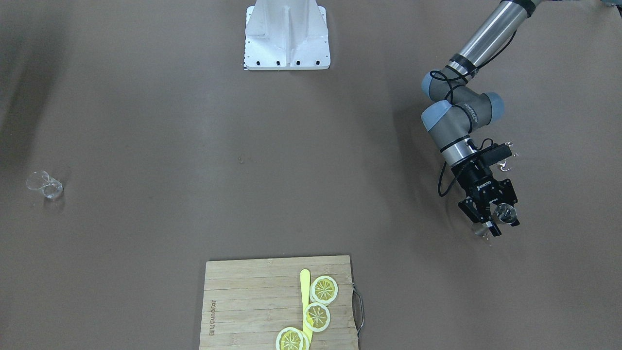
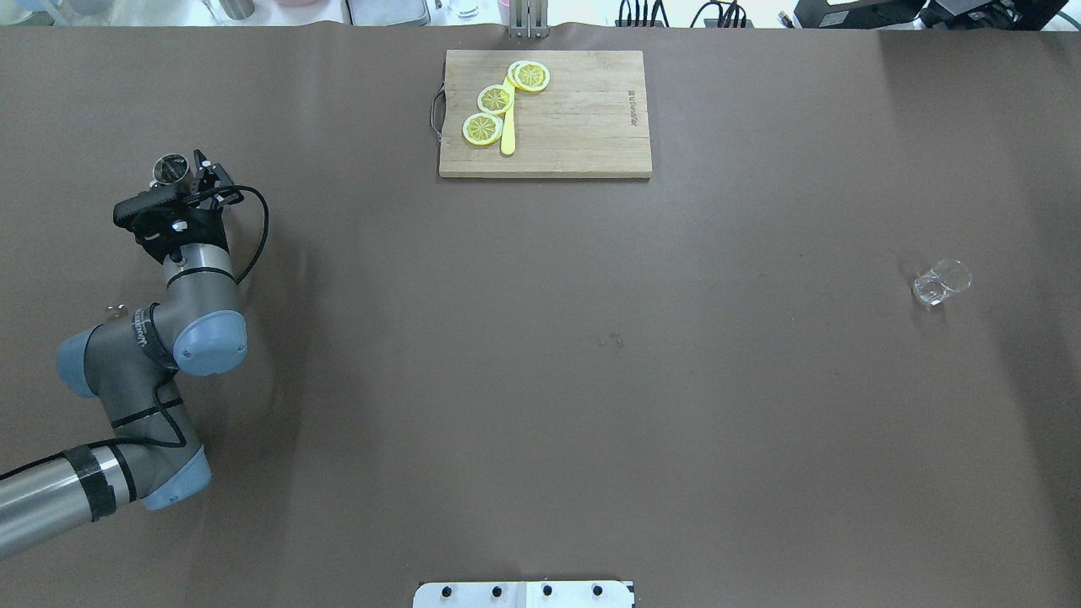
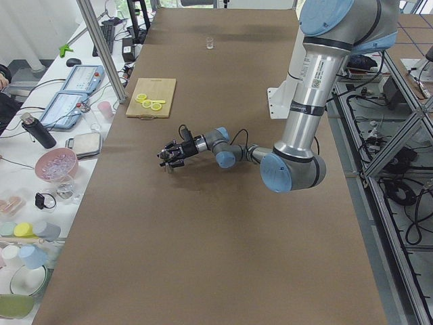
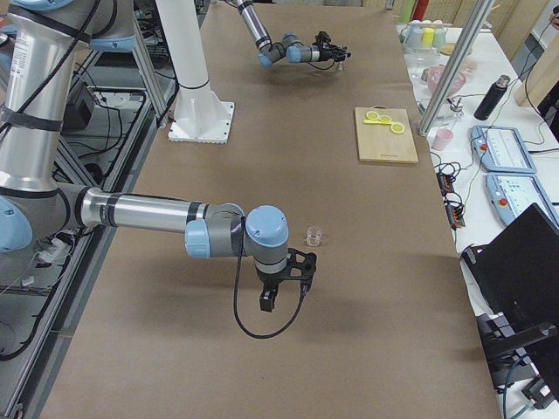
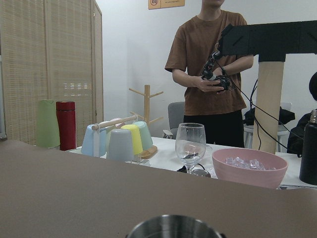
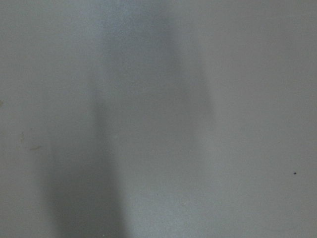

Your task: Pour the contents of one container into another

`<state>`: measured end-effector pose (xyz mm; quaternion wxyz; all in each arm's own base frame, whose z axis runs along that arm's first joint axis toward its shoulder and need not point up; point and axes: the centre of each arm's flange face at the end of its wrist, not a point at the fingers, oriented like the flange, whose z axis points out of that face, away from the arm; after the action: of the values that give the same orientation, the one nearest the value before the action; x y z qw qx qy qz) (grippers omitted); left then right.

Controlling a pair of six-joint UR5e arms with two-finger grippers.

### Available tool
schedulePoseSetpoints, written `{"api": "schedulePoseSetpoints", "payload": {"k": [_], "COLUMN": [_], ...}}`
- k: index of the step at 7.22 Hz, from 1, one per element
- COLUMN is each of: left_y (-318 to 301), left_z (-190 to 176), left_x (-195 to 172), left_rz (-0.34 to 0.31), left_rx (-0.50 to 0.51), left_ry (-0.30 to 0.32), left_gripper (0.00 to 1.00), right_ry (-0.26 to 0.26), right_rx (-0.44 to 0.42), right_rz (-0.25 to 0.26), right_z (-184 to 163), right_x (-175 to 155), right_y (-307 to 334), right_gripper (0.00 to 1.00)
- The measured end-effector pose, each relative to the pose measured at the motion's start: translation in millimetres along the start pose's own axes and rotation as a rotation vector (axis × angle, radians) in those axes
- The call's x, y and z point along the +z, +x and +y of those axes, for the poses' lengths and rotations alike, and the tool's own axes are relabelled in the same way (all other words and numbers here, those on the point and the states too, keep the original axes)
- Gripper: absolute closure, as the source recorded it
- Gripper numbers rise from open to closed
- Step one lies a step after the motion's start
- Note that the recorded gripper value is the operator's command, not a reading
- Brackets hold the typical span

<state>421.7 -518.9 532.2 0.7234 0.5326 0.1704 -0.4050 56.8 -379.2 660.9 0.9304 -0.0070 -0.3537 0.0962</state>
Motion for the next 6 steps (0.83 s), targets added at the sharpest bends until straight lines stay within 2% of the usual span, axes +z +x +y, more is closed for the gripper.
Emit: {"api": "schedulePoseSetpoints", "payload": {"k": [2,3,4,6], "left_y": [3.4,6.1,7.2,6.8], "left_z": [-0.7,-1.4,-2.6,-3.9], "left_x": [-0.9,-1.3,-0.8,-0.1], "left_rz": [0.003,0.005,0.005,0.004], "left_rx": [-0.004,-0.007,-0.010,-0.010], "left_ry": [0.000,0.000,0.001,0.002], "left_gripper": [0.33,0.24,0.09,0.05], "right_ry": [0.006,0.022,0.037,0.045], "right_rx": [-0.015,-0.035,-0.051,-0.066], "right_rz": [-0.010,-0.019,-0.025,-0.028], "right_z": [-1.5,-6.0,-11.5,-14.6], "right_x": [-4.7,-12.4,-18.9,-22.9], "right_y": [-7.1,-16.0,-23.9,-28.5], "right_gripper": [0.00,0.00,0.00,0.00]}}
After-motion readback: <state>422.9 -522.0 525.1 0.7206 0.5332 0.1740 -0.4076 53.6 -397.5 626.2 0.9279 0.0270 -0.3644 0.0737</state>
